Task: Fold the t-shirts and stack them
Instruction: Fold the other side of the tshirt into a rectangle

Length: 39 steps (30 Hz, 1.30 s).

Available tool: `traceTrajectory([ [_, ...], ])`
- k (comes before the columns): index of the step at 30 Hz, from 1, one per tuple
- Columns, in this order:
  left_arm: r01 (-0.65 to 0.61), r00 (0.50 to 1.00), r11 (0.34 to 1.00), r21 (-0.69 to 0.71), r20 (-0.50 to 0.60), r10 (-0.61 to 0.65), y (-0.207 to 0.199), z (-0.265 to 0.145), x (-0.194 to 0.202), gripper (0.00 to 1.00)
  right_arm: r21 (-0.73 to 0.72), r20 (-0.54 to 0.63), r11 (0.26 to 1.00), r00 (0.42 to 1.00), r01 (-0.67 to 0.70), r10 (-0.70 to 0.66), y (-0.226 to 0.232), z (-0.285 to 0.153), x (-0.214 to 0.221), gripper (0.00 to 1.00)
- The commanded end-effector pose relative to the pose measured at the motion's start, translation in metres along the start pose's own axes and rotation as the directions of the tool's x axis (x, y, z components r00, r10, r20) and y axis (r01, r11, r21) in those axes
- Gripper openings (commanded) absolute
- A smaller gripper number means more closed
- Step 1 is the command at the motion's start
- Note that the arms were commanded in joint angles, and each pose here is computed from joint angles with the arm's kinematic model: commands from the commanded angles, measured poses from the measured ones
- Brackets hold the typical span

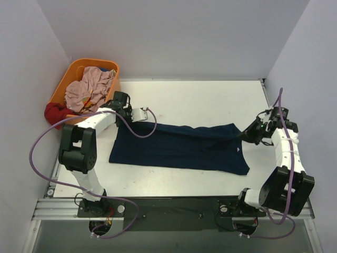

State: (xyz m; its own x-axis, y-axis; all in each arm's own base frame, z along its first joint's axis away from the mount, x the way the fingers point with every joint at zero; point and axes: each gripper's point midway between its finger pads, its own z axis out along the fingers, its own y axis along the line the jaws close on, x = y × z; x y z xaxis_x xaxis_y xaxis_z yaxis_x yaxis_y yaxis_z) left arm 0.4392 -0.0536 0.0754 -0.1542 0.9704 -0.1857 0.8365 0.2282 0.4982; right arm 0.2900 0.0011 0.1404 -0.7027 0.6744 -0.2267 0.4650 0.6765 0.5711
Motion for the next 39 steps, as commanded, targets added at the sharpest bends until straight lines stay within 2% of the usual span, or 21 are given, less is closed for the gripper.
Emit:
traceTrajectory([
  [1, -0.119, 0.993, 0.991, 0.056, -0.023, 0.120, -0.015, -0.007, 0.010, 0.00, 0.036, -0.086, 0.999, 0.996, -0.031, 0.034, -0.020, 0.002, 0.036, 0.00],
  [5, -0.202, 0.974, 0.971, 0.131, -0.074, 0.213, -0.041, 0.001, 0.029, 0.00, 0.080, -0.134, 0.996, 0.989, -0.047, 0.058, -0.040, 0.009, 0.057, 0.00],
  [13, -0.164, 0.977, 0.984, 0.073, -0.126, 0.172, -0.025, 0.015, 0.032, 0.00, 0.132, -0.160, 0.990, 0.985, -0.046, 0.067, -0.057, 0.022, 0.060, 0.00],
  [15, -0.151, 0.983, 0.987, 0.056, -0.097, 0.156, -0.018, 0.011, 0.021, 0.15, 0.115, -0.137, 0.992, 0.988, -0.050, 0.066, -0.051, 0.023, 0.050, 0.00],
  [17, -0.134, 0.989, 0.989, 0.064, -0.052, 0.137, -0.013, 0.003, 0.005, 0.36, 0.095, -0.127, 0.994, 0.990, -0.054, 0.066, -0.044, 0.026, 0.042, 0.00],
  [19, -0.108, 0.994, 0.990, 0.094, 0.015, 0.107, -0.011, -0.009, -0.013, 0.47, 0.083, -0.127, 0.995, 0.990, -0.048, 0.058, -0.038, 0.029, 0.037, 0.00],
  [20, -0.110, 0.991, 0.989, 0.096, 0.083, 0.102, -0.004, -0.018, -0.030, 0.51, 0.076, -0.129, 0.996, 0.991, -0.038, 0.048, -0.034, 0.031, 0.036, 0.00],
  [21, -0.118, 0.989, 0.980, 0.159, 0.102, 0.102, -0.015, -0.027, -0.033, 0.68, 0.072, -0.129, 0.997, 0.991, -0.034, 0.043, -0.033, 0.033, 0.034, 0.00],
  [22, -0.153, 0.979, 0.974, 0.165, 0.163, 0.126, -0.011, -0.037, -0.046, 0.79, 0.066, -0.130, 0.997, 0.991, -0.032, 0.040, -0.030, 0.034, 0.033, 0.00],
  [23, -0.175, 0.974, 0.961, 0.212, 0.181, 0.137, -0.022, -0.043, -0.050, 0.80, 0.064, -0.128, 0.997, 0.991, -0.032, 0.040, -0.029, 0.036, 0.030, 0.00],
  [26, -0.264, 0.933, 0.942, 0.205, 0.301, 0.196, -0.025, -0.072, -0.088, 0.80, 0.058, -0.110, 0.998, 0.993, -0.029, 0.035, -0.026, 0.039, 0.020, 0.00],
  [27, -0.304, 0.913, 0.932, 0.197, 0.338, 0.226, -0.034, -0.079, -0.113, 0.79, 0.059, -0.108, 0.998, 0.993, -0.029, 0.036, -0.027, 0.042, 0.017, 0.00],
  [28, -0.292, 0.905, 0.938, 0.189, 0.372, 0.207, -0.034, -0.088, -0.137, 0.76, 0.058, -0.109, 0.998, 0.993, -0.032, 0.039, -0.026, 0.045, 0.014, 0.00],
  [30, -0.335, 0.861, 0.921, 0.198, 0.461, 0.214, -0.058, -0.102, -0.194, 0.58, 0.052, -0.113, 0.998, 0.993, -0.037, 0.043, -0.025, 0.051, 0.009, 0.00],
  [31, -0.393, 0.815, 0.901, 0.185, 0.524, 0.248, -0.079, -0.110, -0.230, 0.43, 0.048, -0.111, 0.998, 0.993, -0.038, 0.043, -0.025, 0.053, 0.007, 0.00],
  [32, -0.388, 0.793, 0.899, 0.204, 0.572, 0.213, -0.090, -0.114, -0.252, 0.38, 0.051, -0.118, 0.998, 0.992, -0.044, 0.050, -0.026, 0.057, 0.007, 0.00],
  [33, -0.414, 0.747, 0.892, 0.182, 0.628, 0.219, -0.105, -0.124, -0.282, 0.37, 0.048, -0.119, 0.998, 0.992, -0.045, 0.051, -0.027, 0.059, 0.006, 0.00],
  [35, -0.433, 0.691, 0.874, 0.221, 0.703, 0.165, -0.130, -0.133, -0.321, 0.36, 0.051, -0.127, 0.997, 0.990, -0.049, 0.055, -0.029, 0.064, 0.006, 0.00],
  [37, -0.431, 0.656, 0.842, 0.323, 0.753, 0.047, -0.161, -0.135, -0.349, 0.35, 0.048, -0.127, 0.997, 0.990, -0.055, 0.061, -0.030, 0.067, 0.004, 0.00],
  [38, -0.425, 0.634, 0.846, 0.323, 0.773, 0.023, -0.165, -0.136, -0.361, 0.36, 0.051, -0.127, 0.997, 0.990, -0.059, 0.065, -0.031, 0.068, 0.003, 0.00],
  [39, -0.405, 0.649, 0.835, 0.372, 0.760, -0.024, -0.181, -0.127, -0.366, 0.36, 0.047, -0.124, 0.997, 0.990, -0.059, 0.064, -0.030, 0.070, 0.001, 0.00],
])
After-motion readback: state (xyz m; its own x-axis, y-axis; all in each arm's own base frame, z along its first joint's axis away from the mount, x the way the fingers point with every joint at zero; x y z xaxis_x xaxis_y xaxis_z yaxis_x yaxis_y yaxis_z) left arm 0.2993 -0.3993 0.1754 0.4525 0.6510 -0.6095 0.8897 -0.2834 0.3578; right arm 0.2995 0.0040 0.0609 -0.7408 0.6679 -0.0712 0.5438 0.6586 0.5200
